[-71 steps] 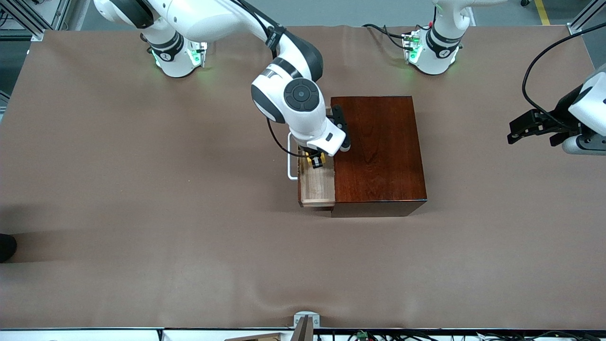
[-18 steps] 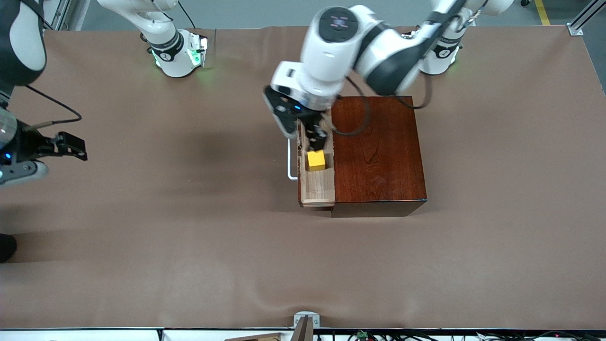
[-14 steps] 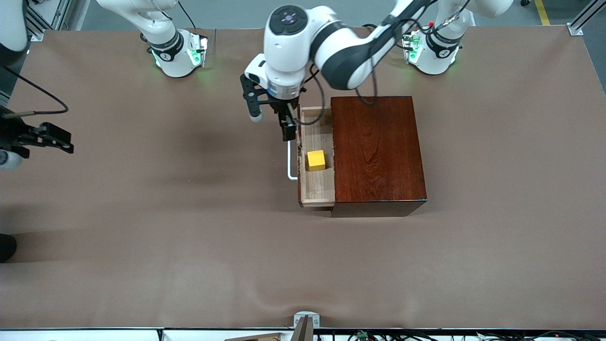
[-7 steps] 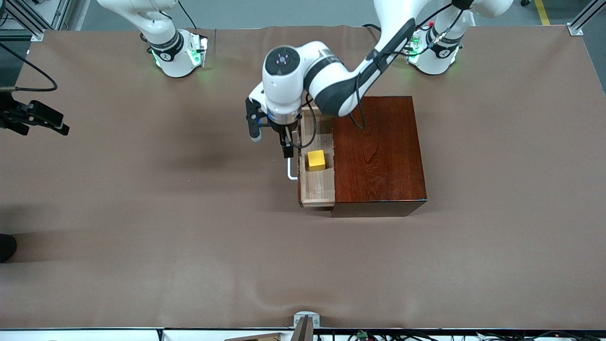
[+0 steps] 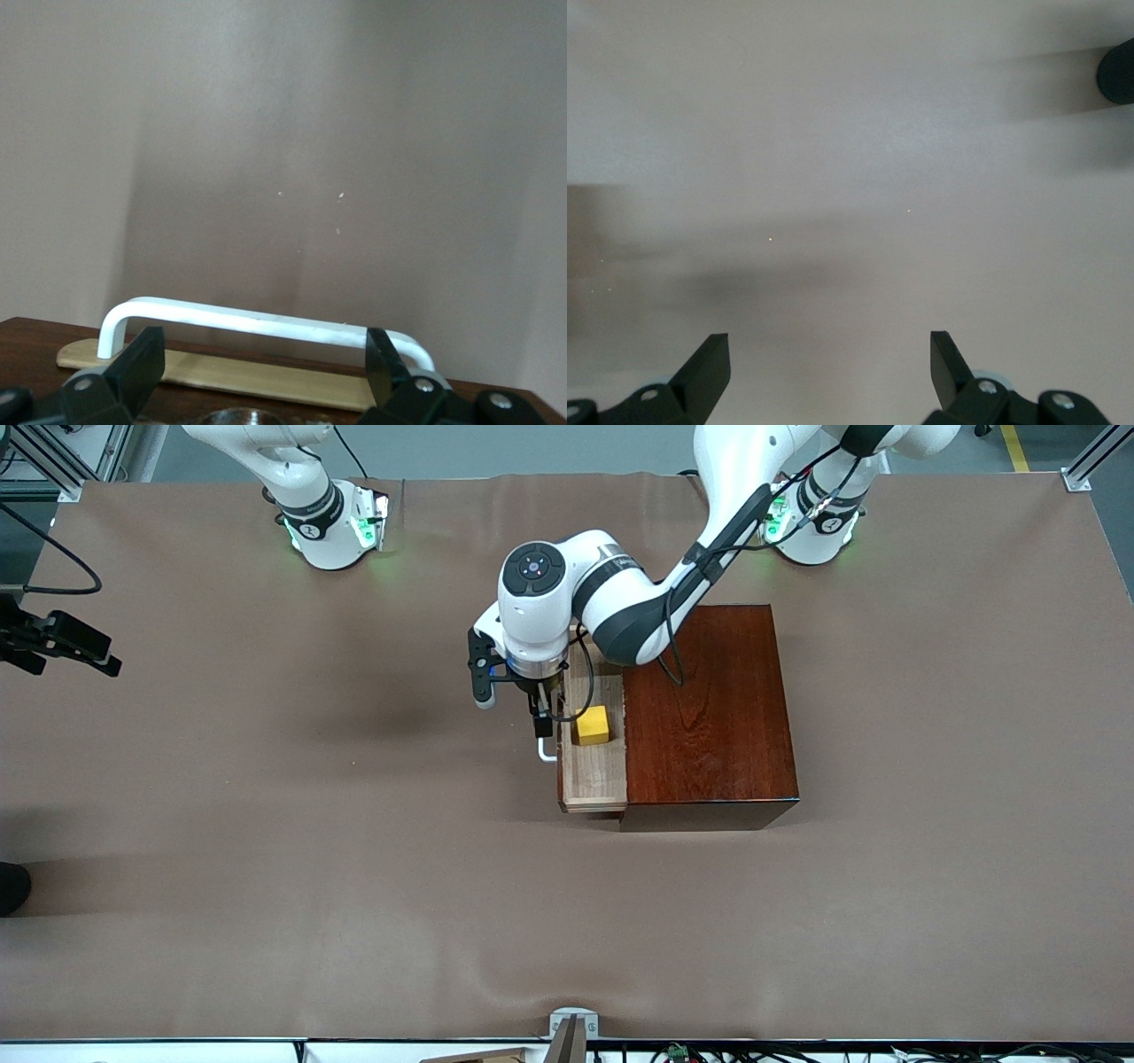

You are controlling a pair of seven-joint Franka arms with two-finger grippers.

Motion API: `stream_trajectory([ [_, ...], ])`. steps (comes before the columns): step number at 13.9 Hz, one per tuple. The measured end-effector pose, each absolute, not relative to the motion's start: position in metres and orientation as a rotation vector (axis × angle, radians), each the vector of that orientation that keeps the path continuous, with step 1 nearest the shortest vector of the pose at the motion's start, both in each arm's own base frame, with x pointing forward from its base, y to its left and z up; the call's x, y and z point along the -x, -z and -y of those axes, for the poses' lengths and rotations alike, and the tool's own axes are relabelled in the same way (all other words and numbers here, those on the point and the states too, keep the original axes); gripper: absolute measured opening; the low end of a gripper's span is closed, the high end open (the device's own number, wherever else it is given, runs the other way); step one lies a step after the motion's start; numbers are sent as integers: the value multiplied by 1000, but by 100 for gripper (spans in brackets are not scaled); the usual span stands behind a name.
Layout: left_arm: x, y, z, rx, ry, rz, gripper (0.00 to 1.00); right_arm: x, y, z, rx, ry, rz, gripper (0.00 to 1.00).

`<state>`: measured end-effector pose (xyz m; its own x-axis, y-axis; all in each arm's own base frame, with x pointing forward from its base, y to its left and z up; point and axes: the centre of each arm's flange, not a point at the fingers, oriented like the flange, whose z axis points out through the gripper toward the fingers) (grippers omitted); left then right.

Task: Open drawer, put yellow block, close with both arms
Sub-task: 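Lower the left gripper onto the drawer handle, then push the drawer shut into the box with the left gripper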

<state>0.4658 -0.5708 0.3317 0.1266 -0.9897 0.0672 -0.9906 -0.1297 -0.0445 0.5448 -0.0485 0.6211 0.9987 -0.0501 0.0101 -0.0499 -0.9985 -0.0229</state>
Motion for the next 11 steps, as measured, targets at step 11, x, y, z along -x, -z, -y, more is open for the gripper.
stream_trajectory([
  [11,-479,-329,560,-2361,-121,2102,100,-542,-622,45,3117,-14,-69,100],
])
